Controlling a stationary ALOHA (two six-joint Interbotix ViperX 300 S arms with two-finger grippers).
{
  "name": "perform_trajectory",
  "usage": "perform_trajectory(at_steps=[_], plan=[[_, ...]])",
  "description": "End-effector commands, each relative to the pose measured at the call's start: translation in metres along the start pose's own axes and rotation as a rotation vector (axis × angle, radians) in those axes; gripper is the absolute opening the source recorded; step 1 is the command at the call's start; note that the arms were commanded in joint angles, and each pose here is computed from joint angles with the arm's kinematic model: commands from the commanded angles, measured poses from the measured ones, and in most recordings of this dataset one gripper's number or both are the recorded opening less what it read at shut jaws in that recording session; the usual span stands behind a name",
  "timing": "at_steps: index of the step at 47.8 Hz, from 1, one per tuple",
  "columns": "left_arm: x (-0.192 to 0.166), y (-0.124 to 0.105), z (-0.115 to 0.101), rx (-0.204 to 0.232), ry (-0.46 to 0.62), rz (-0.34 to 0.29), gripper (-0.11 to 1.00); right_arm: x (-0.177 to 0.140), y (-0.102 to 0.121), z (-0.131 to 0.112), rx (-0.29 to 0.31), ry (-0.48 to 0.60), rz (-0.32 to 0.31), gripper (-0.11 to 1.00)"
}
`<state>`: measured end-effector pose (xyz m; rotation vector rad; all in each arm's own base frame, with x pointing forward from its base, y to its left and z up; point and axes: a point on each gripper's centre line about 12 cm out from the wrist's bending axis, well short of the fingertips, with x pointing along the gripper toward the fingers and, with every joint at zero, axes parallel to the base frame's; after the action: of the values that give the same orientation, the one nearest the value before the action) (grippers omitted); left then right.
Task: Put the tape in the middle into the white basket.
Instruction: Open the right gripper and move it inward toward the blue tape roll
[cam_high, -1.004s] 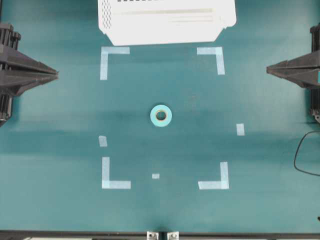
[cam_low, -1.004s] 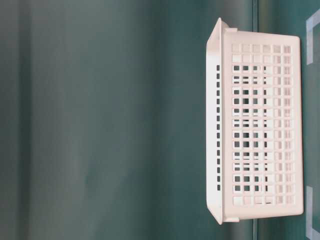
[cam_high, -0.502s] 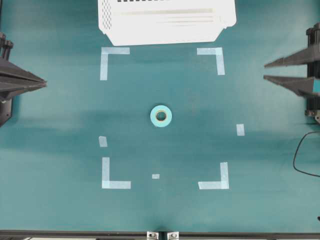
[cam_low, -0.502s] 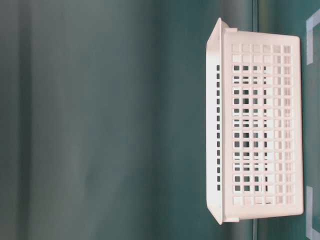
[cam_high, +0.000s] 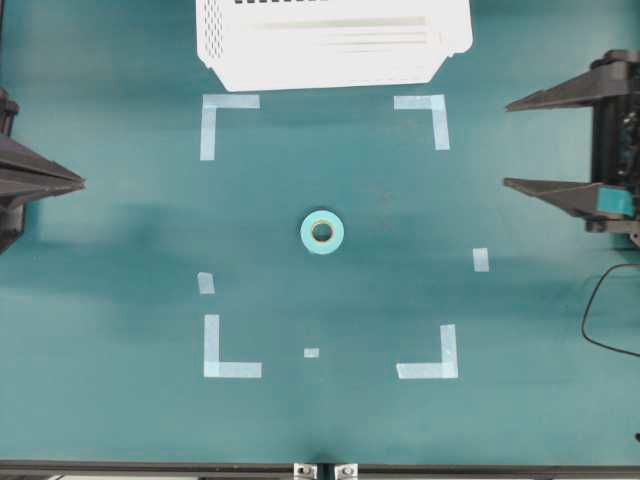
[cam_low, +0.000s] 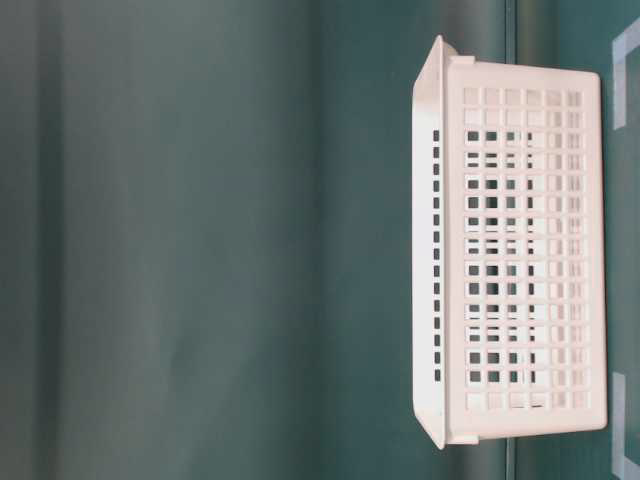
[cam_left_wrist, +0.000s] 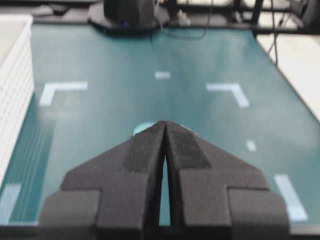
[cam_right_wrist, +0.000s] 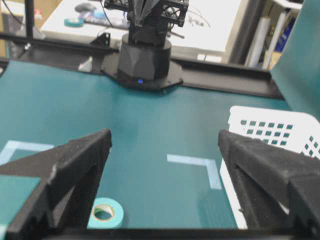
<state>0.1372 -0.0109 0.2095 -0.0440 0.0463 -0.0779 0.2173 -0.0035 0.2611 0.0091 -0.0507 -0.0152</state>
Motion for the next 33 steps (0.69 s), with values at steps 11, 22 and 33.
perform_trajectory(at_steps=[11,22,33], plan=[[-0.004,0.000,-0.019,0.000,0.035,-0.001,-0.11,0.028,-0.001,-0.003,0.019,0.027,-0.010,0.97],[-0.005,0.001,-0.036,-0.003,0.135,0.001,-0.11,0.040,-0.002,-0.006,0.044,0.055,-0.016,0.97],[-0.006,0.001,-0.038,-0.003,0.147,0.001,-0.11,0.051,-0.003,-0.011,0.056,0.087,-0.019,0.97]])
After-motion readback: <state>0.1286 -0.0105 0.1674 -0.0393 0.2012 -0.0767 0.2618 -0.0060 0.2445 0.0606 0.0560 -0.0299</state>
